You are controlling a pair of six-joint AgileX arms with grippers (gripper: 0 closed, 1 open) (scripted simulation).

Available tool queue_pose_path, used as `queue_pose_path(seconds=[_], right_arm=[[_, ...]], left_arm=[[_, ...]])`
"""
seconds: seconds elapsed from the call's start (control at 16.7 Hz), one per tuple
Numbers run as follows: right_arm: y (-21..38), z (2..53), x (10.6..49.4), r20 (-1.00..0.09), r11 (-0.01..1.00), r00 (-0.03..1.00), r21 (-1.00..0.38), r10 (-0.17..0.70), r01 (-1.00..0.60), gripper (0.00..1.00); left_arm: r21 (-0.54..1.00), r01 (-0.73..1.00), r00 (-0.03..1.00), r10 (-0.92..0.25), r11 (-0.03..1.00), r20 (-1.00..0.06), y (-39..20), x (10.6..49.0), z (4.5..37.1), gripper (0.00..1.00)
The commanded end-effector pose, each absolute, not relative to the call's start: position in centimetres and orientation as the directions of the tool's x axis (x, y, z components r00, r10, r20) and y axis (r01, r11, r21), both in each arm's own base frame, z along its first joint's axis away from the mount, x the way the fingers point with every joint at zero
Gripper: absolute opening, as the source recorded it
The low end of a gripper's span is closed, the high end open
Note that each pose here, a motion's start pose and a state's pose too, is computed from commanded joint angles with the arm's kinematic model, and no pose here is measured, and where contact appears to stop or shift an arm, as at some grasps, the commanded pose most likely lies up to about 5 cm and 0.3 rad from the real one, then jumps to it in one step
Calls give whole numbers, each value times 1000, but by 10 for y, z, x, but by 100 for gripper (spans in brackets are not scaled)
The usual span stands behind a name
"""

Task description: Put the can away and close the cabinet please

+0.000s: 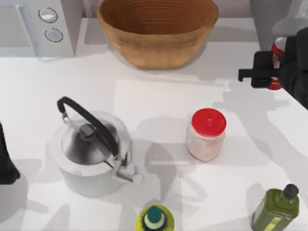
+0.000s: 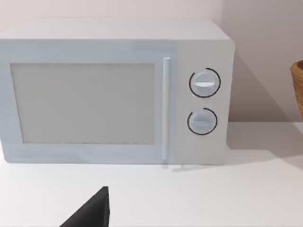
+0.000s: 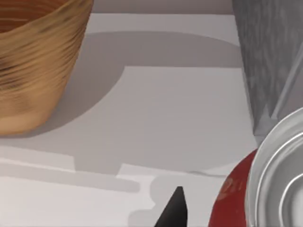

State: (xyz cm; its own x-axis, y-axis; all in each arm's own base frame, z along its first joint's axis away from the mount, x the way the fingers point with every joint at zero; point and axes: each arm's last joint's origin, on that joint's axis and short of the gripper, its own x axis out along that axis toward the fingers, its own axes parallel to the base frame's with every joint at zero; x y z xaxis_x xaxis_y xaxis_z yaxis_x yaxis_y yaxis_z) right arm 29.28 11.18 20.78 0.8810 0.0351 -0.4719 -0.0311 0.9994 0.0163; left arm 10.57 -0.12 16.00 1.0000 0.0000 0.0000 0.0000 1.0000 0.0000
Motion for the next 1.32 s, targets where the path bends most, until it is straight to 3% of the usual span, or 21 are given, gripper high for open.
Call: queue_pose_path(seconds=[0.18,0.72,0.96,1.32], right_arm=[[107,219,294,-475,1000,880,3,-9,12,0],[89,223,278,-456,999,890,21,-13,26,0],[55,236,235,-379,998,925,49,-23,45,0],[12,229,141,-129,997,991,63,-33,41,0]], left_arm=[[0,0,1000,0,1000,0,-1,106,160,100],[0,0,1000,0,1000,0,-1,106,160,100],[0,0,1000,0,1000,0,-1,106,160,100],[0,0,1000,0,1000,0,-1,106,160,100]])
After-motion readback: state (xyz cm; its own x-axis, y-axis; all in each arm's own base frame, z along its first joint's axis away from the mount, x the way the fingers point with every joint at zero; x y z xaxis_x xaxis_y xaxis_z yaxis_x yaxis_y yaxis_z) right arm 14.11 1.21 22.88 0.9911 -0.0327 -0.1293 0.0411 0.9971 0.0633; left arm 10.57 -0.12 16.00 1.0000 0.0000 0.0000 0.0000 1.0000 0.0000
